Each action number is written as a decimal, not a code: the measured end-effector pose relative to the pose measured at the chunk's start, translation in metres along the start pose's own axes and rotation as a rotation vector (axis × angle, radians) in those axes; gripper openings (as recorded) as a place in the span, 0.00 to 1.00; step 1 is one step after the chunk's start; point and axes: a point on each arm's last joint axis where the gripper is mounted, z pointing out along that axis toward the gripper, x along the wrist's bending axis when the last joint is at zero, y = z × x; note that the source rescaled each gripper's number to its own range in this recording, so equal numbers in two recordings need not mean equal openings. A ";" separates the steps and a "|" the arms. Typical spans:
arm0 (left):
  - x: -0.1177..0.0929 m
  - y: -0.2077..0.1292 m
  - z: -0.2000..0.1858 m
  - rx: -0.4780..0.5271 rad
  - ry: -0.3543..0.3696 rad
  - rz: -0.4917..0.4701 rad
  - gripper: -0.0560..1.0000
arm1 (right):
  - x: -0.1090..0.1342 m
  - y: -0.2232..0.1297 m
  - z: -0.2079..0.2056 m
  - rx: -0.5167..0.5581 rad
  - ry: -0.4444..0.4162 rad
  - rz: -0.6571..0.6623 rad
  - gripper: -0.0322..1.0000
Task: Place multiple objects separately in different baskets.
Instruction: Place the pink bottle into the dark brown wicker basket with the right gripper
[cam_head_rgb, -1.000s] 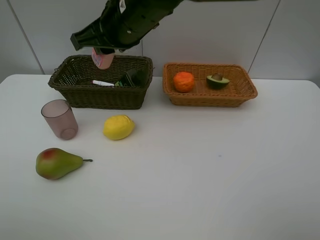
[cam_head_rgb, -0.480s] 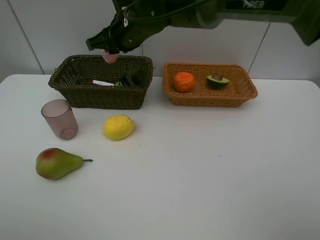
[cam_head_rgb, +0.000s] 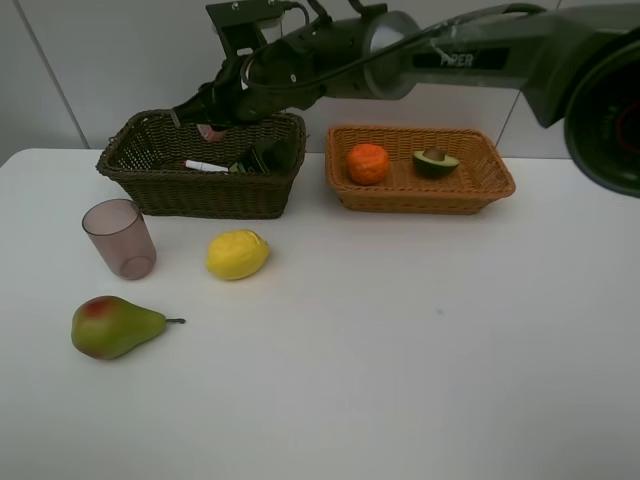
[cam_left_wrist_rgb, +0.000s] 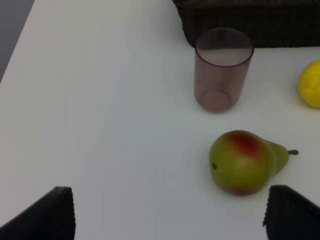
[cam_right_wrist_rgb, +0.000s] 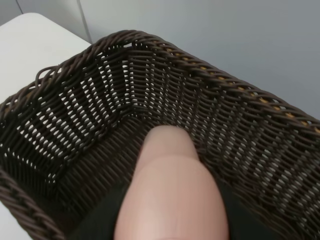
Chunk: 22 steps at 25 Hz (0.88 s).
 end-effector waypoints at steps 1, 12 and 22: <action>0.000 0.000 0.000 0.000 0.000 0.000 1.00 | 0.000 0.000 0.000 -0.001 0.000 0.000 0.24; 0.000 0.000 0.000 0.000 0.000 0.000 1.00 | 0.001 -0.006 0.006 0.001 0.001 -0.008 0.23; 0.000 0.000 0.000 0.000 0.000 0.000 1.00 | 0.000 -0.005 0.006 -0.004 -0.005 -0.045 0.82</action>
